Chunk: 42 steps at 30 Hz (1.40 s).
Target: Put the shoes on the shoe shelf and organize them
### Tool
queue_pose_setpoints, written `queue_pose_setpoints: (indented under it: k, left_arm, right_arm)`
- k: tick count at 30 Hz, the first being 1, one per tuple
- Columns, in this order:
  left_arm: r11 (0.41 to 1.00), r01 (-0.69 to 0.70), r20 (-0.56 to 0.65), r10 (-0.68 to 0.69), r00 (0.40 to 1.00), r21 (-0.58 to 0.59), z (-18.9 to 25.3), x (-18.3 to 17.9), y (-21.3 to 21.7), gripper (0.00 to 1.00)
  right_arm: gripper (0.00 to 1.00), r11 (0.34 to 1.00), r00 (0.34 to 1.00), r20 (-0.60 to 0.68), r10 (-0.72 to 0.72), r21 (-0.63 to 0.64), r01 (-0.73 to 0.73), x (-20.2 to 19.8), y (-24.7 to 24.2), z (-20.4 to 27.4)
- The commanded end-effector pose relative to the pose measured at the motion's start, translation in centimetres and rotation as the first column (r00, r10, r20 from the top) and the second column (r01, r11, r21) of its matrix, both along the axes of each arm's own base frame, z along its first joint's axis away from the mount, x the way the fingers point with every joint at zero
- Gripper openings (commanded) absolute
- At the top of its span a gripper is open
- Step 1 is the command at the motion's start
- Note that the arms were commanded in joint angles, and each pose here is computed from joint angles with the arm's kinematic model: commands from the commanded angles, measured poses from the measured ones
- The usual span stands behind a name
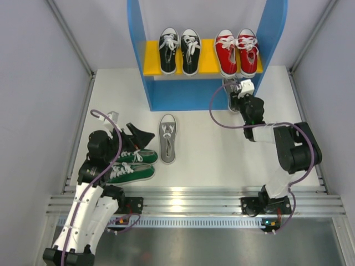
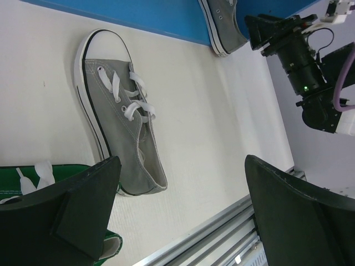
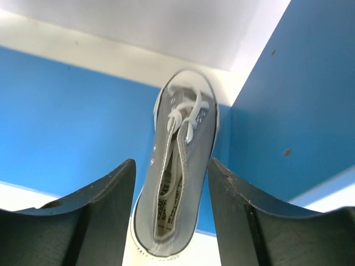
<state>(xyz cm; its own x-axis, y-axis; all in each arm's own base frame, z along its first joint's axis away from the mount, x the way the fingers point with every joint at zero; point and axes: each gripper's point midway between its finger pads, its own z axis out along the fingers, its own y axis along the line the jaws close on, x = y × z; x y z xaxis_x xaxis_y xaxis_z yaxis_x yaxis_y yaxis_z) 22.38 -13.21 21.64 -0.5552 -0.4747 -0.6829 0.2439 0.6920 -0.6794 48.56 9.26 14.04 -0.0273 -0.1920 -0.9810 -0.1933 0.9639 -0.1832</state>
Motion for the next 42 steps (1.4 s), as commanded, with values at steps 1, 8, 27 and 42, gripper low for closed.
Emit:
queue_pose_setpoints:
  k: [1, 8, 27, 42]
  left_arm:
    - [1.0, 0.003, 0.076, -0.002, 0.997, -0.009, 2.0, 0.4, -0.1, 0.99]
    - [1.0, -0.005, 0.079, 0.006, 0.997, -0.006, 2.0, 0.4, 0.1, 0.99]
    - [1.0, -0.017, 0.071, 0.018, 0.997, -0.002, 1.8, 0.6, 0.2, 0.99]
    - [1.0, -0.015, 0.07, 0.015, 0.997, -0.003, 1.7, 0.5, 0.2, 0.99]
  right_arm:
    - [0.55, 0.999, 0.994, 0.107, 0.01, 0.031, -0.013, -1.2, 0.0, 4.4]
    - [0.55, 1.0, 0.985, 0.175, 0.01, 0.02, -0.014, -7.3, 2.4, 8.9]
    - [0.55, 0.858, 0.895, 0.167, 0.413, 0.259, -0.444, -25.4, 24.8, 5.5]
    - [0.55, 0.898, 0.946, 0.152, 0.286, 0.302, -0.32, -28.4, 32.1, 2.9]
